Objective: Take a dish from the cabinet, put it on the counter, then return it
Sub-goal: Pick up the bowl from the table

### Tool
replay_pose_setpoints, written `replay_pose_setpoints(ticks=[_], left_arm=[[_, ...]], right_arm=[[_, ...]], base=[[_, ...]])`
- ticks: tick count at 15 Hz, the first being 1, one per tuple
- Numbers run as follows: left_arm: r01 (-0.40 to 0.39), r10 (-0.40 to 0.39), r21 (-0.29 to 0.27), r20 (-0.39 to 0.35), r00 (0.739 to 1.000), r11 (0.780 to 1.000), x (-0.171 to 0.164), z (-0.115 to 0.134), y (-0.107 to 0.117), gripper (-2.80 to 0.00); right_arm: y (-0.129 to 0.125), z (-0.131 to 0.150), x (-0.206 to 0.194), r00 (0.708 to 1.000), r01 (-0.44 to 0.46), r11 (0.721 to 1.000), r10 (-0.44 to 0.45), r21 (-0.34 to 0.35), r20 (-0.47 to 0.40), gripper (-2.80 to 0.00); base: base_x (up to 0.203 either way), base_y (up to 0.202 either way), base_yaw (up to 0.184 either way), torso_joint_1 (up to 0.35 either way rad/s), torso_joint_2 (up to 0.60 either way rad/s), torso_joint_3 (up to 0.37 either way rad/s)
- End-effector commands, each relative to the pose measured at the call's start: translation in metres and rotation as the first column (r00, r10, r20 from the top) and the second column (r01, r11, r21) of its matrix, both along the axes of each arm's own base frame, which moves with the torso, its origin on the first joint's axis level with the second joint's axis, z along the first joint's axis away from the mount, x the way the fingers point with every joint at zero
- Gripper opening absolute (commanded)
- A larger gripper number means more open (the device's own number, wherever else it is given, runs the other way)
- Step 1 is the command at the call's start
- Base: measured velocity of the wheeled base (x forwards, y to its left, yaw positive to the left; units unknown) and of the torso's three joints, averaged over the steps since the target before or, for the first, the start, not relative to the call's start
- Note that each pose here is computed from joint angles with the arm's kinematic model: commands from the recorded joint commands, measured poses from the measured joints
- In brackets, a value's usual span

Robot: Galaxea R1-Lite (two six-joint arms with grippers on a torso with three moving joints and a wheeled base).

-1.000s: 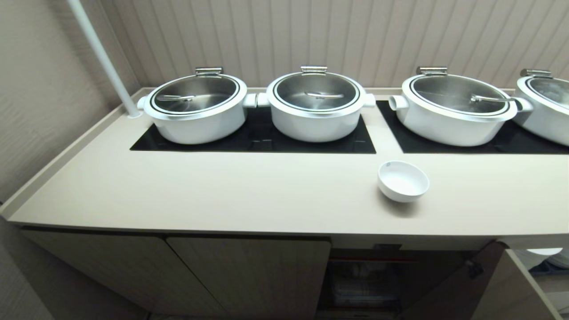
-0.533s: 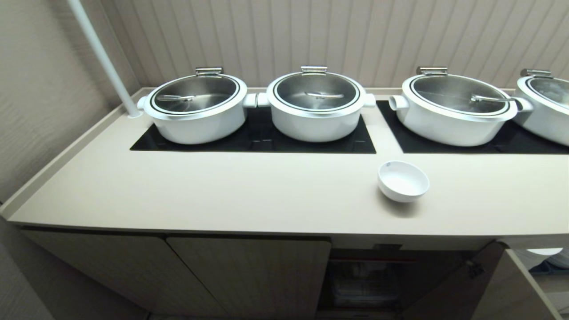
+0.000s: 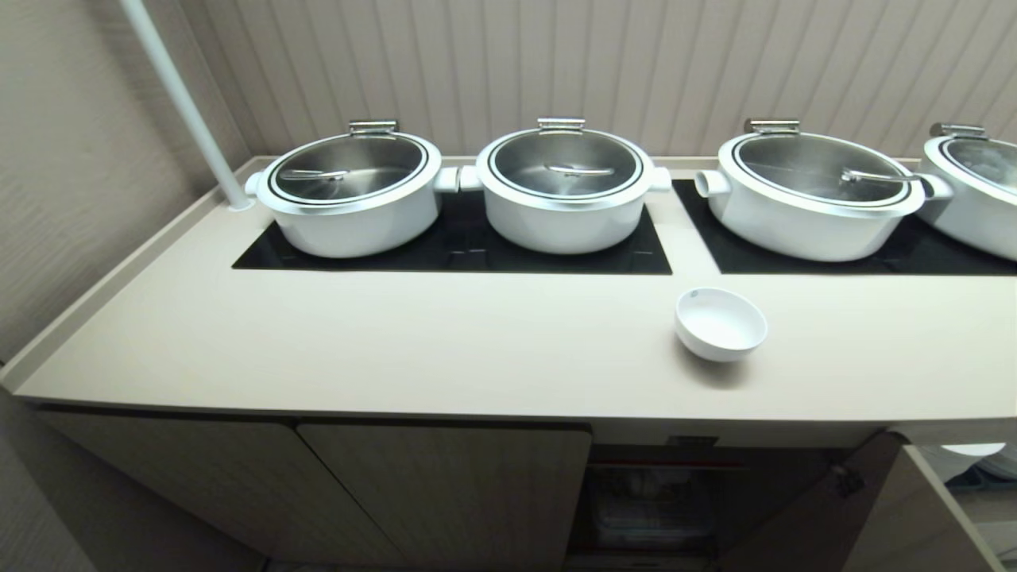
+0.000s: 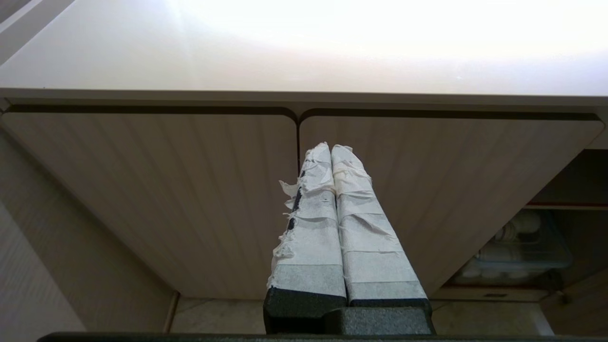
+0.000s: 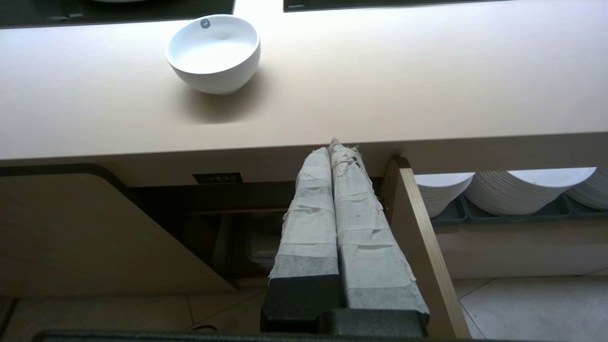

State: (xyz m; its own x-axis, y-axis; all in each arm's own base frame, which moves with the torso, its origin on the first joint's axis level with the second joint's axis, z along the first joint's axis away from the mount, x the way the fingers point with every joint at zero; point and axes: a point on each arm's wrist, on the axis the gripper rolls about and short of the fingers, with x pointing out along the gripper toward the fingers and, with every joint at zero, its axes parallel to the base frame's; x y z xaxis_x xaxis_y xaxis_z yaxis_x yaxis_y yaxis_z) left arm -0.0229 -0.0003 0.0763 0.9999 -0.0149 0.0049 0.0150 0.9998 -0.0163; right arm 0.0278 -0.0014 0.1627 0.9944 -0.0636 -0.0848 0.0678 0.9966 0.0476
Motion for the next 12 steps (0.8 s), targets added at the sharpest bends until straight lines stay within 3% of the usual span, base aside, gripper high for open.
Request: replay_pose_setpoints(ticks=[1,6,12], left_arm=[[0.000,0.000,0.000,0.001,1.000,1.000,0.000,0.000,0.000,-2.80],[0.000,0.000,0.000,0.001,1.000,1.000,0.000,0.000,0.000,-2.80],[0.000,0.000,0.000,0.000,1.000,1.000,0.000,0.000,0.000,-2.80]], right_arm=[[0.000,0.013,0.028,0.995,0.005,1.000,-0.005,0.003,-0.096,-2.80],[-0.005,0.066,0.099,0.989,-0.067,0.997,0.070,0.028,-0.133,-2.80],[-0.001,0.089,0.199,0.958,-0.139,0.990,0.137,0.011,-0.253,-2.80]], base=[[0.000,0.000,0.000,0.000,0.00,0.000],[0.000,0.000,0.000,0.000,0.00,0.000],[0.000,0.000,0.000,0.000,0.00,0.000]])
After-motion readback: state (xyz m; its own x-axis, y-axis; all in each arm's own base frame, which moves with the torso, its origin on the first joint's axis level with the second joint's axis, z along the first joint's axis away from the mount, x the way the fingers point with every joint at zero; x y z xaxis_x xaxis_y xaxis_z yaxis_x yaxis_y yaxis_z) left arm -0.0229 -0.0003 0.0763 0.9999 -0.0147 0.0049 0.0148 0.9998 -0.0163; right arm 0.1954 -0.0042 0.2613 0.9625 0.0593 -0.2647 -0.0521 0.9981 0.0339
